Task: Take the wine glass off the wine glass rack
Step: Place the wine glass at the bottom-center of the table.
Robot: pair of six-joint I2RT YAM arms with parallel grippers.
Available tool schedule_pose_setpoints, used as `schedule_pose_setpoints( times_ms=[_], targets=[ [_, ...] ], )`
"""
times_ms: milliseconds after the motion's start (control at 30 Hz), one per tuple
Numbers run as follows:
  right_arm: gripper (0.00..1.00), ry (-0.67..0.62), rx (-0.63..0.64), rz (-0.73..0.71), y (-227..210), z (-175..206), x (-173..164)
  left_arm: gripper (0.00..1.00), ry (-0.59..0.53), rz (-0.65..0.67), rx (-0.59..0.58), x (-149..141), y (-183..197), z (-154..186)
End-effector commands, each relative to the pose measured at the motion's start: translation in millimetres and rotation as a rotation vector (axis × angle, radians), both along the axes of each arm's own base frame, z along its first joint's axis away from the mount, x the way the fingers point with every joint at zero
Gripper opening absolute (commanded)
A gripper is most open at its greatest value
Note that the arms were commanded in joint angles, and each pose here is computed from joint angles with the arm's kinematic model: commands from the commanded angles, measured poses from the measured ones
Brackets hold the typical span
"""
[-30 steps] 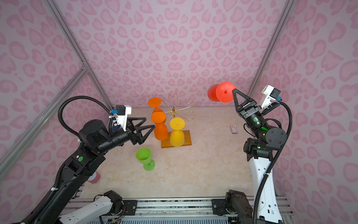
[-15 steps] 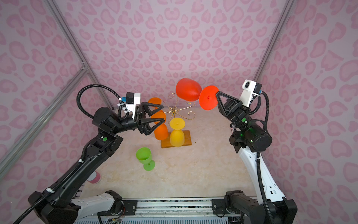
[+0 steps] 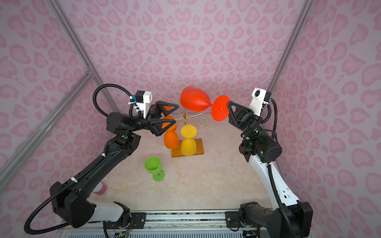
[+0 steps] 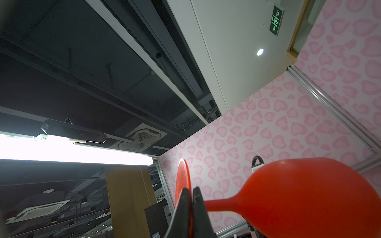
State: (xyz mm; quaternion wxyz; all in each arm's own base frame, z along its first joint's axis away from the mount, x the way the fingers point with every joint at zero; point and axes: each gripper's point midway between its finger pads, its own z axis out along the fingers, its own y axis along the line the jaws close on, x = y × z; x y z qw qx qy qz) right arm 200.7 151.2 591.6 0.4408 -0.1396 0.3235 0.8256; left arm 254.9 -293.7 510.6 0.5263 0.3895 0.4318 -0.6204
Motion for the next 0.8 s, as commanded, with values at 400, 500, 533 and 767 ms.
schedule_pose_setpoints(
  times_ms=[400,500,533,767],
  targets=[
    [0.00,0.045,0.002,0.040,18,-21,15,0.77,-0.045,-0.067,-0.079,-2,1,13],
    [0.00,0.055,0.006,0.036,18,-24,20,0.67,-0.042,-0.076,-0.086,-5,2,13],
    [0.00,0.057,0.007,0.035,18,-24,21,0.64,-0.043,-0.079,-0.088,-6,3,14],
    [0.00,0.062,0.009,0.018,19,-27,28,0.37,-0.046,-0.096,-0.091,-12,5,17]
  ],
)
